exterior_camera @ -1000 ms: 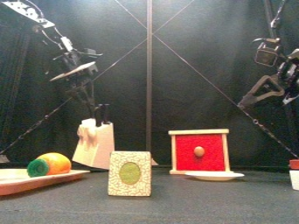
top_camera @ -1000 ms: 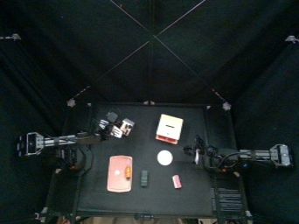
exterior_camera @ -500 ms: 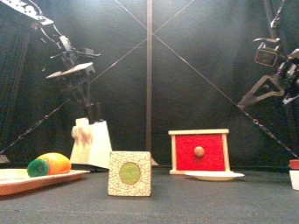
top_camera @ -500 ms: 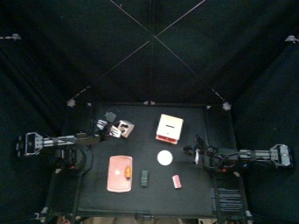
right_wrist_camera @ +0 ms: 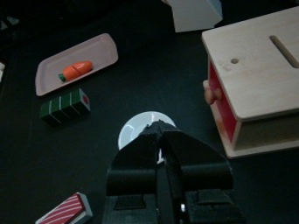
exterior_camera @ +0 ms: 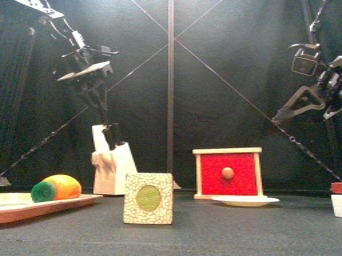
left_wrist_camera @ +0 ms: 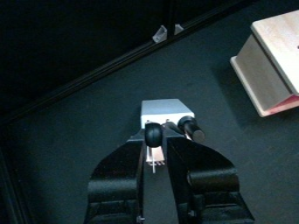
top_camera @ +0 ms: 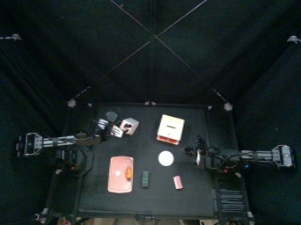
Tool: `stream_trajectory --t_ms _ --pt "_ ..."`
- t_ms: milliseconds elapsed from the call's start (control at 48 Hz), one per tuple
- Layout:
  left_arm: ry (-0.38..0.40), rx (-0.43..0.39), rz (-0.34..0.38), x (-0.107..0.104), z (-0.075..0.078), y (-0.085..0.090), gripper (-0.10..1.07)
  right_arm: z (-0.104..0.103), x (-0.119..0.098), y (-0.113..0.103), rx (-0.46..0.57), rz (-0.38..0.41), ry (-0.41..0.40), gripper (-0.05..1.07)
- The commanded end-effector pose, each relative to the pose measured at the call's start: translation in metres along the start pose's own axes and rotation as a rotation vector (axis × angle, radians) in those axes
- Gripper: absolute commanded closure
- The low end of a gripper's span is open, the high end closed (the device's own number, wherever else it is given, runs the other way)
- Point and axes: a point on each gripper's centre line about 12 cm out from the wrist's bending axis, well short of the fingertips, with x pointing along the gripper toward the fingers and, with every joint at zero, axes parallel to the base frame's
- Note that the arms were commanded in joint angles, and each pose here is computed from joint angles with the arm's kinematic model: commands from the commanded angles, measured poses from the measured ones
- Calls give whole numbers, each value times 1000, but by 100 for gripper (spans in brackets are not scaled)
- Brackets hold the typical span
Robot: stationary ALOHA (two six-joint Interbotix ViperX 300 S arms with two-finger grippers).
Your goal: Grab cleaver with both hands
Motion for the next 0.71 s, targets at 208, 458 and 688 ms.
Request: stream_trajectory --t_ms 208,458,688 --pt "-66 -48 -43 -42 18 7 43 5 2 1 1 -1 -11 99" --pt "-89 -49 -73 -69 14 20 43 6 2 1 1 0 -14 99" --pt "-79 -25 -69 -83 10 25 43 6 2 1 1 1 -12 99"
